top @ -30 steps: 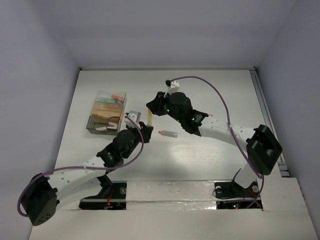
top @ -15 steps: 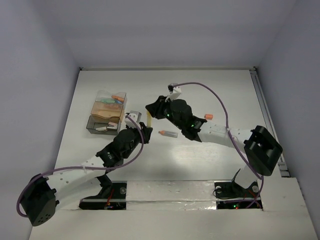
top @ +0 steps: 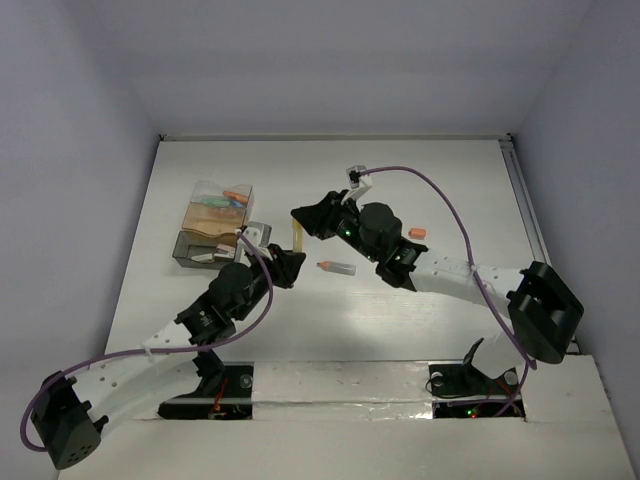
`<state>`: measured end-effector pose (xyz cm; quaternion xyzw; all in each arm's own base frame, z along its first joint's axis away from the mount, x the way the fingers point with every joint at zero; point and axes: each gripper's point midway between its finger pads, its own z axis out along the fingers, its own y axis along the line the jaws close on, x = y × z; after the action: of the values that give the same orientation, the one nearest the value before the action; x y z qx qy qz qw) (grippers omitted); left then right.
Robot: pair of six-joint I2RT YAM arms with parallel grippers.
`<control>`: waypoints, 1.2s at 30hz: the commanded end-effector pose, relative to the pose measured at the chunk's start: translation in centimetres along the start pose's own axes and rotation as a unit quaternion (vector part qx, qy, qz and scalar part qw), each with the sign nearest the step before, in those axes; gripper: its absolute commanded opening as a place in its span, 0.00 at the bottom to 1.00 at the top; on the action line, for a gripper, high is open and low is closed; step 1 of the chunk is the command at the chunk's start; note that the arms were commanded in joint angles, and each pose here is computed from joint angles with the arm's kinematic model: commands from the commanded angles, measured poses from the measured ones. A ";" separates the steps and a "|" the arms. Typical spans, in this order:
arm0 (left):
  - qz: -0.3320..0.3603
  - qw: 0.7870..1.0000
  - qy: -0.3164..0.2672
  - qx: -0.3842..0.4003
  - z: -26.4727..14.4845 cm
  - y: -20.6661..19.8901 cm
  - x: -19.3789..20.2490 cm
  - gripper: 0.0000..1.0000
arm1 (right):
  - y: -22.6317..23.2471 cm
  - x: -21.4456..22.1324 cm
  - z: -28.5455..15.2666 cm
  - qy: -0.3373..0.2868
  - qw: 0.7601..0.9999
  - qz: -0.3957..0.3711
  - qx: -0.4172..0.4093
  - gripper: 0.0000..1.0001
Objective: Sort the stationery into containers
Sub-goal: Close the pen cap on the pen.
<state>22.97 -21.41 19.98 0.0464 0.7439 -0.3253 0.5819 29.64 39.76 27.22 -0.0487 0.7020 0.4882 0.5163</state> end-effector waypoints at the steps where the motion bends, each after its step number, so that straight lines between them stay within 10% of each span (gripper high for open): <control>1: -0.039 0.992 -0.111 0.047 -0.6 -3.5 -7.9 0.00 | 2.0 3.0 -1.4 0.065 0.997 0.007 -0.040 0.00; 36: -0.035 0.975 -0.213 0.050 -0.6 -5.3 -18.1 0.00 | -3.0 18.1 -8.0 0.239 0.971 -0.001 0.031 0.00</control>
<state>22.11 -21.89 18.41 0.1014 0.8004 -0.3038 0.5067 28.38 38.07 24.08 -0.0017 0.7041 0.4825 0.5209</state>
